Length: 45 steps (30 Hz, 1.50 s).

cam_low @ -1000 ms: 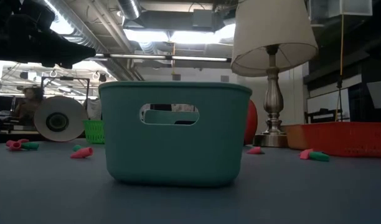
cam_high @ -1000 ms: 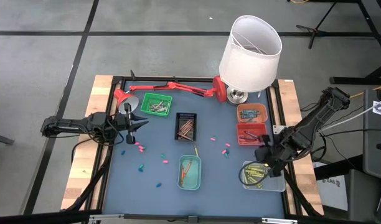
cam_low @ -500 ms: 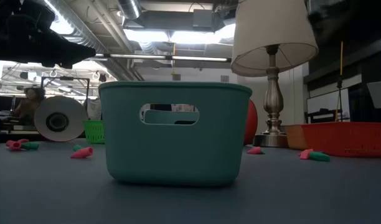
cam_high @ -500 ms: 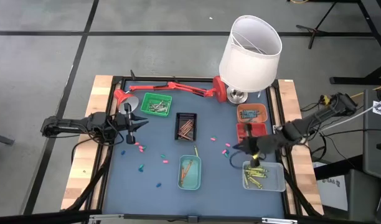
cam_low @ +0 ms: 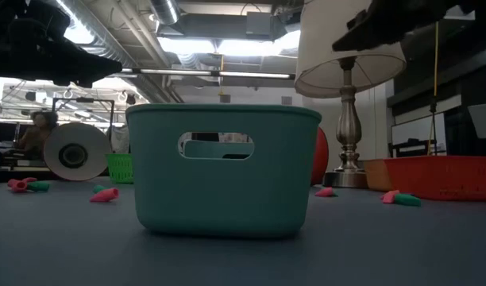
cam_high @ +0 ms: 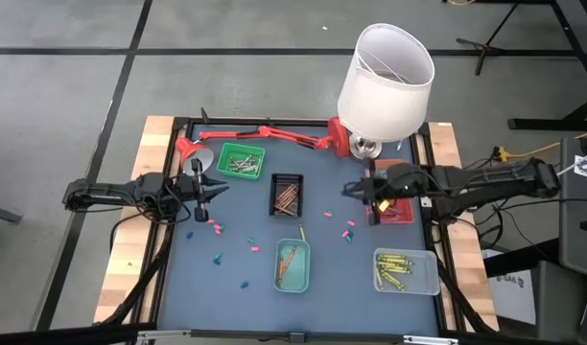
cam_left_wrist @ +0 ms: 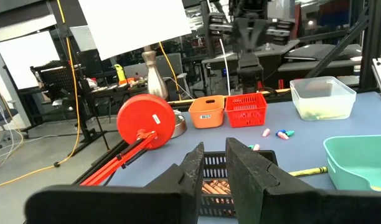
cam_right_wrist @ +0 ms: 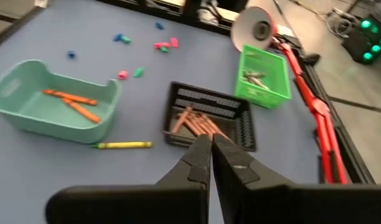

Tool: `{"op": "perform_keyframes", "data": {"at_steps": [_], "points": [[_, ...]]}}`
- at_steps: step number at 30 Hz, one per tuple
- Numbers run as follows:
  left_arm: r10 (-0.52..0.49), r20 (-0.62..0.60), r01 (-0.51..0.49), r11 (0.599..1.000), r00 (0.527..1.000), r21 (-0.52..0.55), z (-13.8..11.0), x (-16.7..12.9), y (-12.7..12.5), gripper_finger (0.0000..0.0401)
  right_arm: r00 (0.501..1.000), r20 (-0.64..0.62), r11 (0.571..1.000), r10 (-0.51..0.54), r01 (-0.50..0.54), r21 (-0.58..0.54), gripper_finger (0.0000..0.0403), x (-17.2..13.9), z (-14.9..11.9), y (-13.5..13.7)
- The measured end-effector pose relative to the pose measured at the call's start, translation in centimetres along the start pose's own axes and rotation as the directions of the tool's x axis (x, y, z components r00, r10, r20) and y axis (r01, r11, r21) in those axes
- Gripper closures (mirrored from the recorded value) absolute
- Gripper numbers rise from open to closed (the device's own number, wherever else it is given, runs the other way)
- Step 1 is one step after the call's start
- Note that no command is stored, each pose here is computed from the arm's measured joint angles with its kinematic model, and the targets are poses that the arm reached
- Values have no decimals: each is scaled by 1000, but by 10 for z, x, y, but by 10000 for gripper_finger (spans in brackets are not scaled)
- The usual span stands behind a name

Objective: Sort crayons
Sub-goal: Put the green crayon into the transparent bin

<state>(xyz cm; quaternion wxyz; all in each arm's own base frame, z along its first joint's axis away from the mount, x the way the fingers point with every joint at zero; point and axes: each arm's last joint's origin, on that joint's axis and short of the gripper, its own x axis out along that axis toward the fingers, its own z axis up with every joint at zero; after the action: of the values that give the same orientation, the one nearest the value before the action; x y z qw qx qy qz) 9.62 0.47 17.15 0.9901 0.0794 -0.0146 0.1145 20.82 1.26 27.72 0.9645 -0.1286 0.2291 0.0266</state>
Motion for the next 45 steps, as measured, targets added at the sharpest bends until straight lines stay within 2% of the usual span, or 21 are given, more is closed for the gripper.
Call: {"op": "perform_keyframes", "data": {"at_steps": [7, 12, 18, 33, 37, 41, 45], "points": [[0, 0, 0, 1000, 1000, 0, 0, 0, 0, 348, 999, -12, 998, -37, 38, 49, 387, 0, -7, -25], [0, 0, 0, 1000, 1000, 0, 0, 0, 0, 348, 1000, 1, 997, 1, -1, 74, 387, -1, -9, -33], [0, 0, 0, 1000, 1000, 0, 0, 0, 0, 348, 997, 27, 994, 74, -76, 81, 387, -1, -10, -34], [0, 0, 0, 1000, 1000, 0, 0, 0, 0, 348, 997, 9, 992, 81, -82, 92, 387, 4, -12, -34], [0, 0, 0, 1000, 1000, 0, 0, 0, 0, 348, 996, -7, 978, 88, -85, 190, 387, 18, -14, -35], [0, 0, 0, 1000, 1000, 0, 0, 0, 0, 348, 996, -17, 942, 92, -81, 325, 383, 38, -18, -36], [0, 0, 0, 1000, 1000, 0, 0, 0, 0, 348, 995, -32, 914, 97, -76, 399, 362, 56, -23, -37]]}}
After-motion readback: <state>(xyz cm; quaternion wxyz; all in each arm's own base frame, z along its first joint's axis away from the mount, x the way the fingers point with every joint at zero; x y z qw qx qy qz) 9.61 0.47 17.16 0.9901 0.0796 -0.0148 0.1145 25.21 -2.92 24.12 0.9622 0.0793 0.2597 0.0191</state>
